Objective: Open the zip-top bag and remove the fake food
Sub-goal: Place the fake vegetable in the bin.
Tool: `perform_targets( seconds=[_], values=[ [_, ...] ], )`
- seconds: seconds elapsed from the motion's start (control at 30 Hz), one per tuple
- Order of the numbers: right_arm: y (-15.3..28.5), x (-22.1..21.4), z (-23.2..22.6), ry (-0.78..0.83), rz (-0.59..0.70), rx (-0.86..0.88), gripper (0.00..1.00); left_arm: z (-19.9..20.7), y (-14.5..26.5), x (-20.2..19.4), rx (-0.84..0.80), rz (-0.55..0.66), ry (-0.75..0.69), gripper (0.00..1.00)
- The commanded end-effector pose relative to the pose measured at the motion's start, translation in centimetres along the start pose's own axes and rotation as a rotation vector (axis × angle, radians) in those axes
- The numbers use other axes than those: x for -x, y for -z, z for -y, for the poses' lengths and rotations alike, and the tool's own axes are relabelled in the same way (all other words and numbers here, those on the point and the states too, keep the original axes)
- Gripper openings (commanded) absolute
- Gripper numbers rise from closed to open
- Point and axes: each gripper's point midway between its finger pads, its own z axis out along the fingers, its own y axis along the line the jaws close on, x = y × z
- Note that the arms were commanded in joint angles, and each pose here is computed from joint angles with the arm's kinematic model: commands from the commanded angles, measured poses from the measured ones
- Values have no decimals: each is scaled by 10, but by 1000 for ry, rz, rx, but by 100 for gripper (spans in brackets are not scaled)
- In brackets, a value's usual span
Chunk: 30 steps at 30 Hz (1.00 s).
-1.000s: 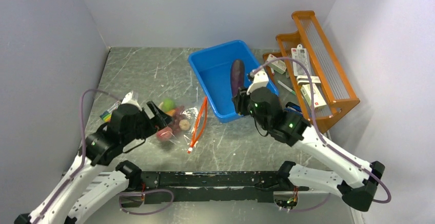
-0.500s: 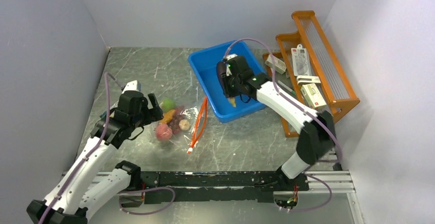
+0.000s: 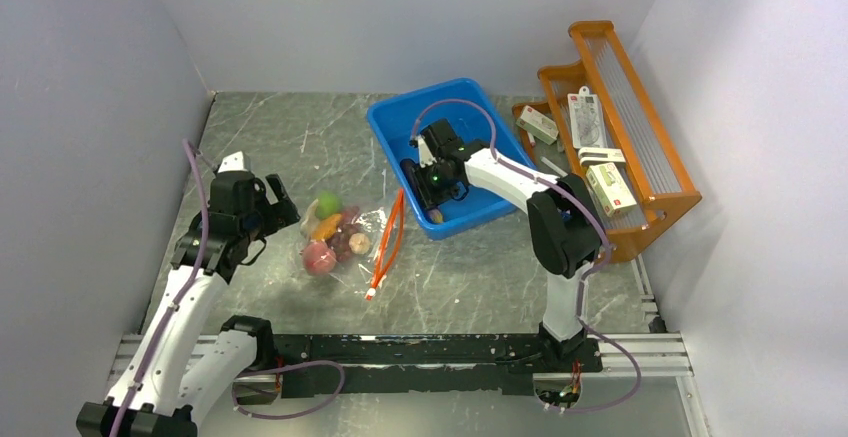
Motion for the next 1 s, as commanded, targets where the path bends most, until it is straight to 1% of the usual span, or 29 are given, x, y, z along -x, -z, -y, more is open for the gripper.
perform_targets(
  seconds=[0.0, 0.07, 0.13, 0.23, 0.3, 0.43, 0.6, 0.7, 0.83, 0.9, 0.97],
  values=[
    [-8, 5, 1, 12, 2, 50, 33, 1, 2, 10, -20, 56, 7, 100],
    [-9, 4, -6, 5, 0, 110, 36, 2, 0, 8, -19, 45, 3, 99],
    [-7, 6, -10, -8, 14, 146, 42, 2, -3, 5, -16, 23, -2, 100],
    [0, 13, -7, -35, 56, 134, 46, 2, -7, 1, -9, -3, -8, 100],
    [11, 21, -5, -46, 120, 120, 49, 3, -9, 0, -8, -14, -10, 100],
    [36, 35, -13, -47, 230, 164, 56, 5, -11, -3, -20, -24, -14, 100],
    [74, 51, -13, -56, 326, 152, 56, 5, -13, -5, -19, -37, -19, 99],
    [107, 62, -17, -48, 432, 145, 56, 5, -14, -7, -19, -46, -20, 100],
    [147, 66, -8, -90, 558, 69, 56, 5, -16, -10, -18, -63, -22, 100],
    [165, 64, -15, -89, 620, 101, 55, 5, -17, -10, -15, -68, -22, 100],
    [177, 56, -29, -82, 663, 181, 53, 6, -16, -10, -20, -65, -21, 100]
  ],
)
